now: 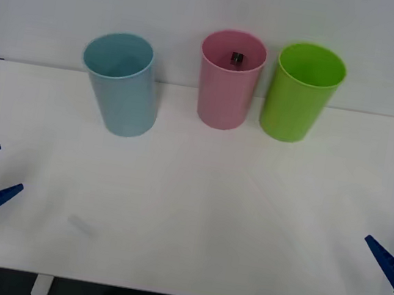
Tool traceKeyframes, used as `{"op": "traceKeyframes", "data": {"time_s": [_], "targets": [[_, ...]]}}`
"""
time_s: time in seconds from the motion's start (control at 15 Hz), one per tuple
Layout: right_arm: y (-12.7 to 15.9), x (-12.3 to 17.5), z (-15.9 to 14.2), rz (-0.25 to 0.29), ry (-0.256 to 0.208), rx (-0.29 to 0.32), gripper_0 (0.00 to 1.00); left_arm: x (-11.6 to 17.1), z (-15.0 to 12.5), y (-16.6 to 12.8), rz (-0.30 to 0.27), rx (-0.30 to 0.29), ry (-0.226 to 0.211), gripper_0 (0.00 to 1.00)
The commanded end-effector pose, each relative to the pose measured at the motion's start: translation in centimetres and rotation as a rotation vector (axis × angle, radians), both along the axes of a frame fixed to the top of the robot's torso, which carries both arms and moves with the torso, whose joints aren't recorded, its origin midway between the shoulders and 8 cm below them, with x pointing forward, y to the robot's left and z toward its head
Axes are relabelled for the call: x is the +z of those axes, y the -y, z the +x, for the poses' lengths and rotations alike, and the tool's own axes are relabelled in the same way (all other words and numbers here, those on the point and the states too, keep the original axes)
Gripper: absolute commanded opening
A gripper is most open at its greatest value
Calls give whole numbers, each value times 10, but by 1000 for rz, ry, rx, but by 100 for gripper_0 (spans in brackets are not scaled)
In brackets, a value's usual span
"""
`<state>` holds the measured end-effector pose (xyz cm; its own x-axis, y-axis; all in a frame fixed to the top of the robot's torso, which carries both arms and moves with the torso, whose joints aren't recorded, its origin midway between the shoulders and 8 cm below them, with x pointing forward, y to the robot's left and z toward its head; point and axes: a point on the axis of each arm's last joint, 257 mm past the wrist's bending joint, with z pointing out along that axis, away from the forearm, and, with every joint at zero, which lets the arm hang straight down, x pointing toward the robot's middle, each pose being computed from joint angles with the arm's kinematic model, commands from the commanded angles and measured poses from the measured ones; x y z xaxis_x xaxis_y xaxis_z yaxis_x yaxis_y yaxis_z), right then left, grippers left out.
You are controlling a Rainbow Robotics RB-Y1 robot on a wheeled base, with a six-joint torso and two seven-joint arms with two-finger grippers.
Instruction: Grasp the object on the table and drop it into the matching bin: aluminum can to the light blue bin, PET bottle to the pink bin.
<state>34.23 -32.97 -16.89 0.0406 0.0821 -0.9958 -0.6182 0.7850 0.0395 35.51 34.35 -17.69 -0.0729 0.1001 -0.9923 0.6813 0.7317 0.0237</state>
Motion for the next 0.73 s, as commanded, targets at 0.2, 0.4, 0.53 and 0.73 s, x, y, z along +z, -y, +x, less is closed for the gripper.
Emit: {"op": "traceKeyframes", "data": {"time_s": [0.2, 0.4, 0.53, 0.73], "targets": [[0, 0, 0, 0, 0, 0, 100, -11, -23, -6, -33, 20, -26, 100], [0, 0, 0, 0, 0, 0, 100, -11, -30, -8, -47, 27, -23, 100], [0, 0, 0, 0, 0, 0, 100, -12, -31, -10, -46, 31, -23, 100], [0, 0, 0, 0, 0, 0, 100, -13, -32, -9, -50, 29, -28, 100]]}}
